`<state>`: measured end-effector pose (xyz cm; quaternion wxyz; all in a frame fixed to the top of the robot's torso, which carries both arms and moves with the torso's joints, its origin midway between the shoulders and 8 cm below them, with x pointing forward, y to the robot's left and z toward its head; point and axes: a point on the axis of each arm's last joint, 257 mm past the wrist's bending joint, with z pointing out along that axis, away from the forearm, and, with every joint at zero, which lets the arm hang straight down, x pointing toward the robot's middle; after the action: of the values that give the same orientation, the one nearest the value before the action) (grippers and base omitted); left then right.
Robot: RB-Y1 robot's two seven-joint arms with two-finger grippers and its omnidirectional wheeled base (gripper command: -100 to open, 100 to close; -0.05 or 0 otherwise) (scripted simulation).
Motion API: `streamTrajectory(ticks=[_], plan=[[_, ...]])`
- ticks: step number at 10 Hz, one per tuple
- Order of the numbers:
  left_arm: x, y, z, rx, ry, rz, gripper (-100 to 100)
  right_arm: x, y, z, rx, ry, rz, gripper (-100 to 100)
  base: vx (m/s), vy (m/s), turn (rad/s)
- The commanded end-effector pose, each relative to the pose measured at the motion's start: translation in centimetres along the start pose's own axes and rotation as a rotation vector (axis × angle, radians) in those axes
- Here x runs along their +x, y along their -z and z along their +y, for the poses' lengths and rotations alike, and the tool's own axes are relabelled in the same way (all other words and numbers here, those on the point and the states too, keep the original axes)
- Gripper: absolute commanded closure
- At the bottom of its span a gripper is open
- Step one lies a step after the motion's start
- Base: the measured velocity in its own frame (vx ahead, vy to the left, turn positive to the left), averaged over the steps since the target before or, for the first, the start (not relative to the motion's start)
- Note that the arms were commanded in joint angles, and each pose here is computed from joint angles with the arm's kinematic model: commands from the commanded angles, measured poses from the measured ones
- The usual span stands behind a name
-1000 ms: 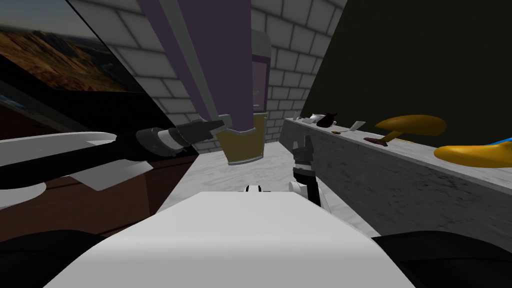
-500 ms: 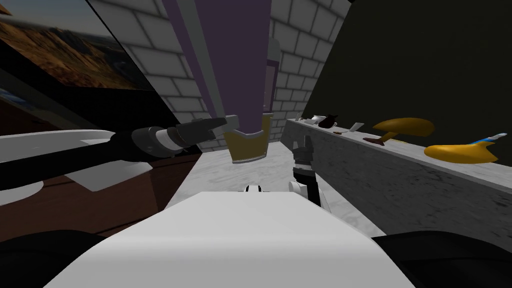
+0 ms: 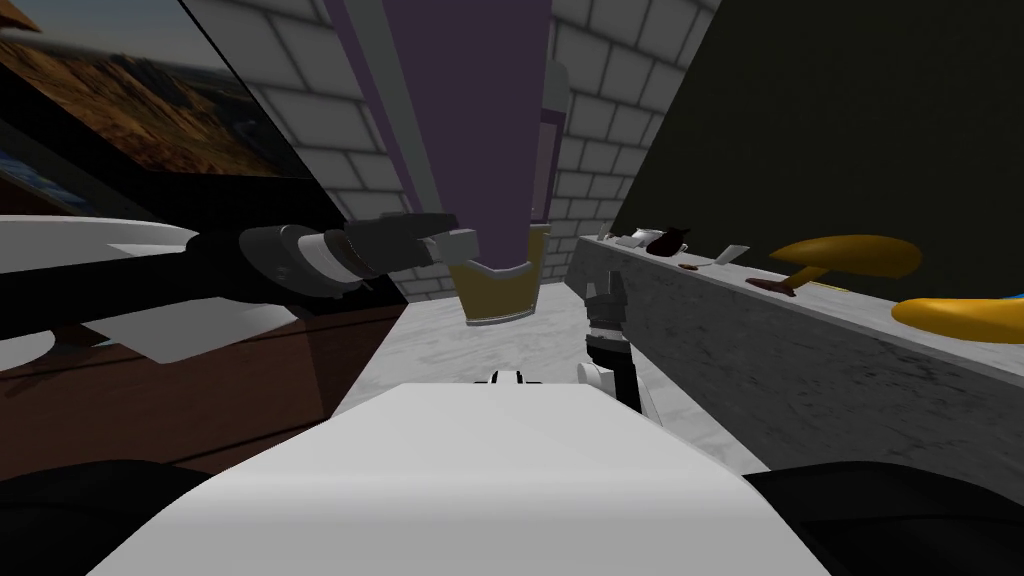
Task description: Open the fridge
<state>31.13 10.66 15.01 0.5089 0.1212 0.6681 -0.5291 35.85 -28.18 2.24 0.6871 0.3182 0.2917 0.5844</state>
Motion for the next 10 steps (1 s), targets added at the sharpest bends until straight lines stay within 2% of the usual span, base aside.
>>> streamTrajectory(ticks=[1, 4, 5, 10], plan=[[-1.03, -1.13, -1.97, 0.013, 0.001, 0.012, -100, 0.0, 0.0, 0.0, 0.0, 0.0, 0.0, 0, 0.016, 0.012, 0.083], [-0.95, -1.17, -1.91, 0.013, 0.001, 0.013, -100, 0.0, 0.0, 0.0, 0.0, 0.0, 0.0, 0, 0.003, 0.006, -0.001], [-0.97, -1.17, -1.93, 0.013, 0.001, 0.013, 0, 0.0, 0.0, 0.0, 0.0, 0.0, 0.0, 0, 0.0, 0.0, 0.0], [-0.96, -1.17, -1.93, 0.013, 0.001, 0.013, 0, 0.0, 0.0, 0.0, 0.0, 0.0, 0.0, 0, 0.0, 0.0, 0.0]])
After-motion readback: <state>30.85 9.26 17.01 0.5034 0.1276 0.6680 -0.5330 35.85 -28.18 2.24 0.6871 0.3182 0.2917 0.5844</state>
